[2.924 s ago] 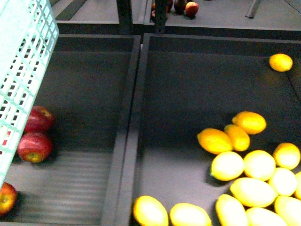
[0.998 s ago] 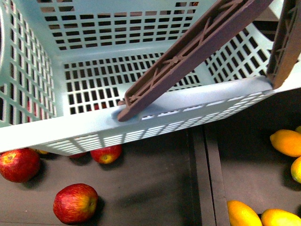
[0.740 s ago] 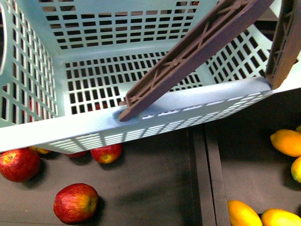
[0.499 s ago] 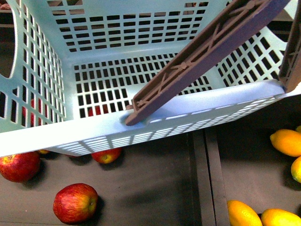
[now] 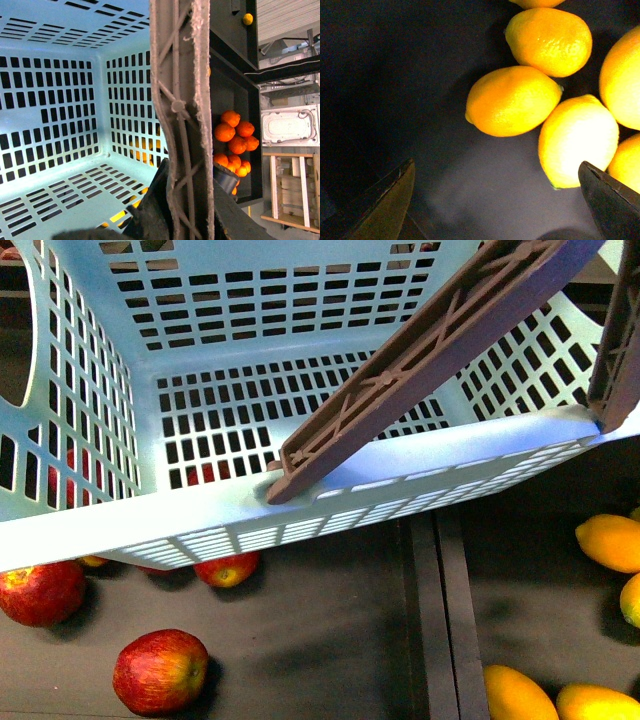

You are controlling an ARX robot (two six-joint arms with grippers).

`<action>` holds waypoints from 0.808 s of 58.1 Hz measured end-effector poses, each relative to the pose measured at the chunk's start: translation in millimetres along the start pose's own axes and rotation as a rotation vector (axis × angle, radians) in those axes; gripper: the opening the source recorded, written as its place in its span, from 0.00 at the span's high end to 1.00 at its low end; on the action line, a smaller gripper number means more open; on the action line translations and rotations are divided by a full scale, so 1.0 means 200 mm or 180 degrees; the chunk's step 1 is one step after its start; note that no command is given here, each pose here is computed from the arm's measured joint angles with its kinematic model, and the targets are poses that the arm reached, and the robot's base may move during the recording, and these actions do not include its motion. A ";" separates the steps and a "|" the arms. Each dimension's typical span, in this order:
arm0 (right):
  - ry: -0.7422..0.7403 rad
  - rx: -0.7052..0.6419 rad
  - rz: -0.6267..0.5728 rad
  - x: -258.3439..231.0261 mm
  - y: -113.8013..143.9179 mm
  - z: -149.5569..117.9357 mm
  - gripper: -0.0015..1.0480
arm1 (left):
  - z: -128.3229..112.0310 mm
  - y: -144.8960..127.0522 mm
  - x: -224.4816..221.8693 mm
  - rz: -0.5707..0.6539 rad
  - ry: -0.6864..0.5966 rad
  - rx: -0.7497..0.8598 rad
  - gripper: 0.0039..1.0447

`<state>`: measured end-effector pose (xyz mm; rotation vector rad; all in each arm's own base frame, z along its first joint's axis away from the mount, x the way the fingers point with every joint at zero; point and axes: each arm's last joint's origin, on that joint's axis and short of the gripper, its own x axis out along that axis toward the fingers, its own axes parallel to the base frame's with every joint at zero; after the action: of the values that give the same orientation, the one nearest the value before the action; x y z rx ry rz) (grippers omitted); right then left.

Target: Pick lemon and mango into basket

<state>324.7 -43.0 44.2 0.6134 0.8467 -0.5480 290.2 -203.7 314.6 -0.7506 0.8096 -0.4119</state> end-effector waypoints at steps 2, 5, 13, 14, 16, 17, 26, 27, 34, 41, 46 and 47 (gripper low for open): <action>0.0015 0.0057 -0.0026 0.03 0.01 0.01 0.08 | 0.00 0.00 0.00 0.0001 0.0001 0.0000 0.94; 0.0030 0.0147 -0.0073 0.08 0.02 0.02 0.08 | 0.00 0.00 0.00 0.0001 -0.0001 0.0000 0.94; 0.0122 0.0350 -0.0179 0.19 0.02 0.00 0.08 | 0.00 0.00 0.00 0.0013 -0.0018 0.0001 0.94; 0.0141 0.0370 -0.0197 0.21 0.02 -0.01 0.08 | 0.00 0.00 0.00 0.0013 -0.0019 0.0001 0.94; 0.0166 0.0416 -0.0225 0.23 0.02 -0.01 0.08 | 0.00 0.00 0.00 0.0013 -0.0019 0.0002 0.94; 0.0188 0.0452 -0.0248 0.25 0.01 -0.02 0.08 | 0.00 0.00 0.00 0.0013 -0.0018 0.0001 0.94; 0.0189 0.0618 -0.0254 0.33 0.03 0.00 0.08 | 0.00 0.00 0.00 0.0006 -0.0009 -0.0001 0.94; 0.0194 0.0626 -0.0246 0.33 0.03 0.01 0.08 | 0.00 0.00 0.00 0.0006 -0.0009 -0.0001 0.94; 0.0191 0.0698 -0.0218 0.36 0.07 0.04 0.08 | 0.00 0.00 0.00 0.0004 -0.0006 -0.0001 0.94; 0.0193 0.0747 -0.0208 0.40 0.10 0.07 0.08 | 0.00 0.00 0.00 0.0004 -0.0006 -0.0001 0.94; 0.0195 0.0761 -0.0209 0.44 0.11 0.09 0.08 | 0.00 0.00 0.00 0.0011 -0.0016 0.0002 0.94; 0.0196 0.0762 -0.0209 0.44 0.12 0.09 0.08 | 0.00 0.00 0.00 0.0011 -0.0016 0.0002 0.94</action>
<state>397.1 -56.3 -11.7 0.8265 0.8682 -0.6991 290.4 -203.5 314.6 -0.7493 0.8061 -0.4070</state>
